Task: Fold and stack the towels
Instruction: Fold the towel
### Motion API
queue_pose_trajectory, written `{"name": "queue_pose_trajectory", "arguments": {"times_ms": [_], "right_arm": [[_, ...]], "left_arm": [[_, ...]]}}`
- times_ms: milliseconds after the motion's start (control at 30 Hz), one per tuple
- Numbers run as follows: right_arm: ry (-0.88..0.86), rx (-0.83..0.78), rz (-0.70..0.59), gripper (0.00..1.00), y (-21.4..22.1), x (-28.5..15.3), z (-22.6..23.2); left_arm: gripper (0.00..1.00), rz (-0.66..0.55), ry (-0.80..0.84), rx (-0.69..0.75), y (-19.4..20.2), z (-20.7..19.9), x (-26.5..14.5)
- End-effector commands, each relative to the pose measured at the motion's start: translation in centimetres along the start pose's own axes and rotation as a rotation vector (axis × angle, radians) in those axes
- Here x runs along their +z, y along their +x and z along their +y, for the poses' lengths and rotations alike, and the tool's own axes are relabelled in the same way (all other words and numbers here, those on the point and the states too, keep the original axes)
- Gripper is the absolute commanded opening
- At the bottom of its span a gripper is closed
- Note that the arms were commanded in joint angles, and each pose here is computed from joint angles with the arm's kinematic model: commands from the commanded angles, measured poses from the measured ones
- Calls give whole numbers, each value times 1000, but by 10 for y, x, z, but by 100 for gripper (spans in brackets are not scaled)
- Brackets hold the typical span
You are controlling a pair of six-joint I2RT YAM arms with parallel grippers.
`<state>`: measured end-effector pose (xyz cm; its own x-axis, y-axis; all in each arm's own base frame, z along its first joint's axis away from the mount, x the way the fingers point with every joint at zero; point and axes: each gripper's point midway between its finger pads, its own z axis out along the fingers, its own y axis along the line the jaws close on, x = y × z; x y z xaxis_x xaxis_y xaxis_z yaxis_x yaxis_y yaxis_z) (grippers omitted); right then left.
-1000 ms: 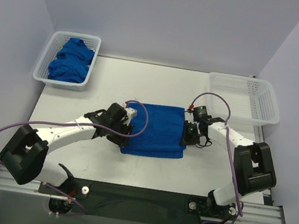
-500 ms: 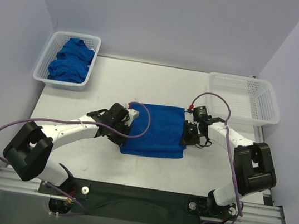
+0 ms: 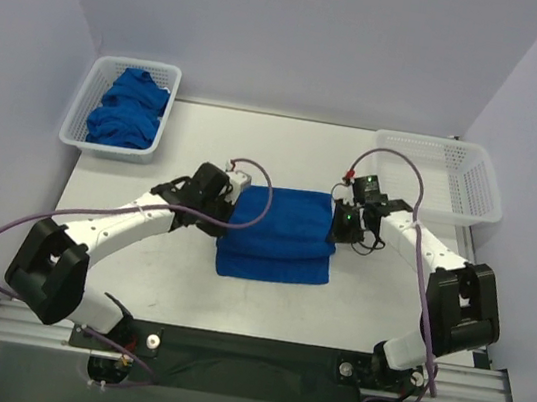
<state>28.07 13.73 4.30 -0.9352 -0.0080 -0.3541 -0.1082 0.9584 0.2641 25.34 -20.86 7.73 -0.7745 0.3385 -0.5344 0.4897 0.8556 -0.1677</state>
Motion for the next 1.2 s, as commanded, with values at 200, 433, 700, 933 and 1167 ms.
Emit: {"name": "queue_pose_trajectory", "arguments": {"times_ms": [200, 433, 700, 933, 1167], "right_arm": [[70, -156, -436, 0, -172, -95, 19], [161, -255, -606, 0, -284, -113, 25], [195, -284, -727, 0, -347, -101, 21], [190, -297, -702, 0, -334, -93, 16], [167, -299, -651, 0, -295, -96, 13]], "left_arm": [[0, -424, -194, 10, -190, 69, -73], [0, -575, -333, 35, -286, 112, -91], [0, -624, -382, 16, -334, 143, -67], [0, -637, -395, 18, -342, 154, -68], [0, -598, -269, 18, -313, 128, -69]]}}
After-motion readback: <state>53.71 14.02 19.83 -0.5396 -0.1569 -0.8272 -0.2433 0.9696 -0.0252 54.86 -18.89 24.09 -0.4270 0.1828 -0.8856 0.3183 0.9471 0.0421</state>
